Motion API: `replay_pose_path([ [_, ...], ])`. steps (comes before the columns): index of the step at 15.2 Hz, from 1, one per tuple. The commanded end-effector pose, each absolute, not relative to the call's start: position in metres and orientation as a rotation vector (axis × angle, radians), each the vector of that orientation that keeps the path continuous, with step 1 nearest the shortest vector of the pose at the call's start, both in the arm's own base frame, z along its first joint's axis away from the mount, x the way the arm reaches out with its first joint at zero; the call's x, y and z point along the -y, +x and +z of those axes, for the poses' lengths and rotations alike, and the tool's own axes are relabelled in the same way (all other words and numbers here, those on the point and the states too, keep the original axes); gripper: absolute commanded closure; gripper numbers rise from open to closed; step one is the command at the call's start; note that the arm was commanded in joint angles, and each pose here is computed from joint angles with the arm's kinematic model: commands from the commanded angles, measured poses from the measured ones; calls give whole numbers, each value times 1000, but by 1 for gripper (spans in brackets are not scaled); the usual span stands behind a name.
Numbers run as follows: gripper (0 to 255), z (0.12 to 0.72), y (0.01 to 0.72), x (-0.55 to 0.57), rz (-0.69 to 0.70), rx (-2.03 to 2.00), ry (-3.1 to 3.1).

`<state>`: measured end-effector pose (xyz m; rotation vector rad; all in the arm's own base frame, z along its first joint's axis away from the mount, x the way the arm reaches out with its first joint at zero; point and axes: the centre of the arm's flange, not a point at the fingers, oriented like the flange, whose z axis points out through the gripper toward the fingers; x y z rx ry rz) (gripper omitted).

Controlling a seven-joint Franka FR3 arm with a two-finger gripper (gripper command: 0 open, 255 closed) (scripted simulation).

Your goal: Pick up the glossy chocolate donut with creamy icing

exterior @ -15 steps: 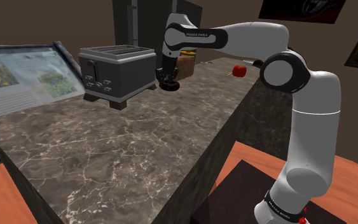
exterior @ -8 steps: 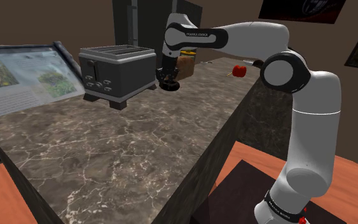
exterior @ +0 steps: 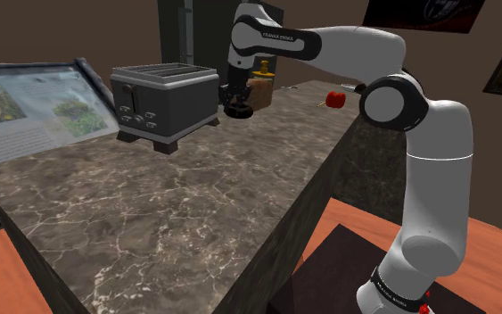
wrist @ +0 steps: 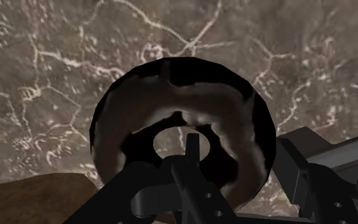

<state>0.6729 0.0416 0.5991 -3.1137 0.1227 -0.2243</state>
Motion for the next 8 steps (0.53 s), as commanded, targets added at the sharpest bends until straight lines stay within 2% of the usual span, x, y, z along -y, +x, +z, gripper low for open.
replay_pose_path([
  [1,255,610,673,-41,-224,-123,-3114],
  [8,255,637,673,-41,-224,-123,-3114],
])
